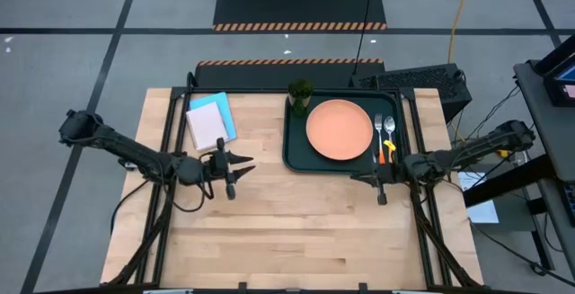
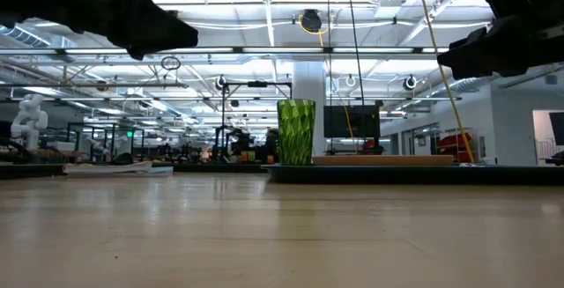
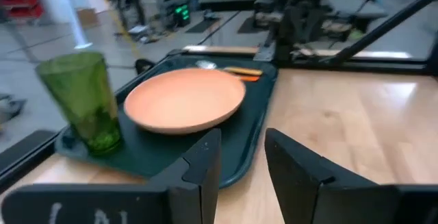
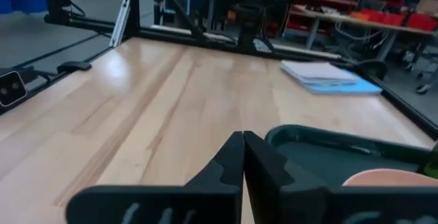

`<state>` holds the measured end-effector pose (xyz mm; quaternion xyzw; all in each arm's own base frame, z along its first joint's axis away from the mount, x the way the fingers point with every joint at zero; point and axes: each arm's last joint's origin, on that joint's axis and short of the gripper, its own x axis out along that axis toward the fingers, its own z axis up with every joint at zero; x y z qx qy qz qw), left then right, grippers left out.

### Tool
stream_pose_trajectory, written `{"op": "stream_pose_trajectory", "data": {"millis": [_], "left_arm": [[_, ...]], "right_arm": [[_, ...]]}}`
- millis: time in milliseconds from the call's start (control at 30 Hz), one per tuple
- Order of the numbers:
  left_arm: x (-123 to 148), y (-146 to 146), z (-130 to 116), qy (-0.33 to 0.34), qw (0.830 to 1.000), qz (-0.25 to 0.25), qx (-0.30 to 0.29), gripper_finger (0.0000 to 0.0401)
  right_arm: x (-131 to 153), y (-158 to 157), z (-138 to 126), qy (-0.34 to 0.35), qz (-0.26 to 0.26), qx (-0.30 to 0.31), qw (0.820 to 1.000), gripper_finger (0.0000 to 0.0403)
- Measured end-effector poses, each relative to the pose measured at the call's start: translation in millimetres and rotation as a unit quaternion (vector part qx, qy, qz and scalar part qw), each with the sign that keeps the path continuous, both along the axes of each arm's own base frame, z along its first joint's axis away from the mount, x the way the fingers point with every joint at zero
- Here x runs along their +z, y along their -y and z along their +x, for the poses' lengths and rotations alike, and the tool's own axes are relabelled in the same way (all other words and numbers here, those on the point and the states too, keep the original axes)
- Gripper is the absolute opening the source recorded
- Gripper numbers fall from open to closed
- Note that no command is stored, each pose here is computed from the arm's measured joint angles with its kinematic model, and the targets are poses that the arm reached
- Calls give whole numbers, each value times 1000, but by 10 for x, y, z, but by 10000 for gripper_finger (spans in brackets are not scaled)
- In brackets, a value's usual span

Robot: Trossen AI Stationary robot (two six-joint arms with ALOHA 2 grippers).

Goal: Pick and place plate/cup/fork/spoon on tray
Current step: Return to home position

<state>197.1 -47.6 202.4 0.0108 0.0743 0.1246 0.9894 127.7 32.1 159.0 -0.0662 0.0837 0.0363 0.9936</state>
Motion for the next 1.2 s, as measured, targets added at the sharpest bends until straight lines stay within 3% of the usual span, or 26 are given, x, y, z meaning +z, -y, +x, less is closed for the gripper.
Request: {"op": "stream_pose_trajectory", "data": {"millis": [267, 433, 533, 867, 1000, 1133, 1200], "left_arm": [[64, -169, -136, 29, 999, 24, -2, 120], [48, -171, -203, 37, 999, 21, -33, 120], [-34, -152, -251, 27, 998, 26, -57, 120], [-420, -276, -580, 57, 998, -4, -40, 118], [-412, -272, -602, 58, 997, -4, -49, 85], [-381, -262, -616, 67, 995, 11, -75, 18], [-375, -263, -626, 68, 995, 14, -78, 8]], "right_arm": [[22, 7, -27, 39, 6, 3, 999, 0], [61, -12, -48, 57, 8, 48, 997, 0], [84, -8, -68, 67, 5, 51, 996, 0], [81, 9, -125, 64, 1, 53, 997, 0], [82, 12, -139, 64, 2, 54, 996, 0], [71, 22, -172, 59, 5, 54, 997, 0], [74, 30, -197, 60, 7, 54, 997, 0]]}}
